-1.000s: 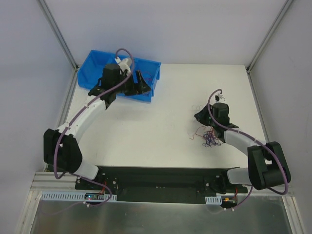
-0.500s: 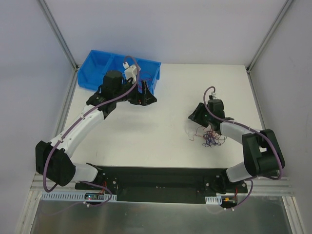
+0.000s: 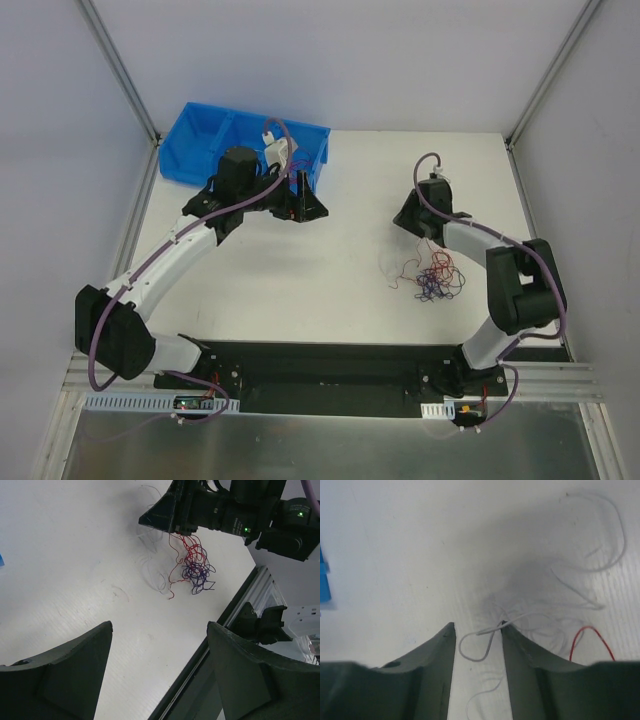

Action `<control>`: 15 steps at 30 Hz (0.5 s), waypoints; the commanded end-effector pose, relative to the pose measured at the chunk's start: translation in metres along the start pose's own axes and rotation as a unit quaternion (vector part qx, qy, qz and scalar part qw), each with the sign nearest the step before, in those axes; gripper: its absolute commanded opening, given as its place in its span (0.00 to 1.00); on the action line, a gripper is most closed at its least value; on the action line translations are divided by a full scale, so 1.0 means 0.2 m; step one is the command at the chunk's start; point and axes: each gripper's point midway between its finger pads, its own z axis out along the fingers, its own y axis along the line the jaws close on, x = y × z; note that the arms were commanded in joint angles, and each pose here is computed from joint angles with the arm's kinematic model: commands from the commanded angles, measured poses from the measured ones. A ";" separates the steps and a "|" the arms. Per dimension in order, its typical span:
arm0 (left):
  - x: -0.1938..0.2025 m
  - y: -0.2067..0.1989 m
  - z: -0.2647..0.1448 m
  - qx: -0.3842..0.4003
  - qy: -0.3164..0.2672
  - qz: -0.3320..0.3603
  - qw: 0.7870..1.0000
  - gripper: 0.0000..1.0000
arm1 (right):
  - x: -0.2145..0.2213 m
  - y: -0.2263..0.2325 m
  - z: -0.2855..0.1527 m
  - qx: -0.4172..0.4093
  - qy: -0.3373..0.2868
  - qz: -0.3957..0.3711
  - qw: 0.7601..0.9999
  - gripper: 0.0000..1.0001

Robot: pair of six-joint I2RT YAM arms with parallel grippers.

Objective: Untangle the cables

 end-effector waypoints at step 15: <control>0.31 0.09 0.34 0.016 0.103 0.019 0.994 0.67 | 0.13 0.77 -0.31 -0.433 -0.030 0.016 0.901 0.01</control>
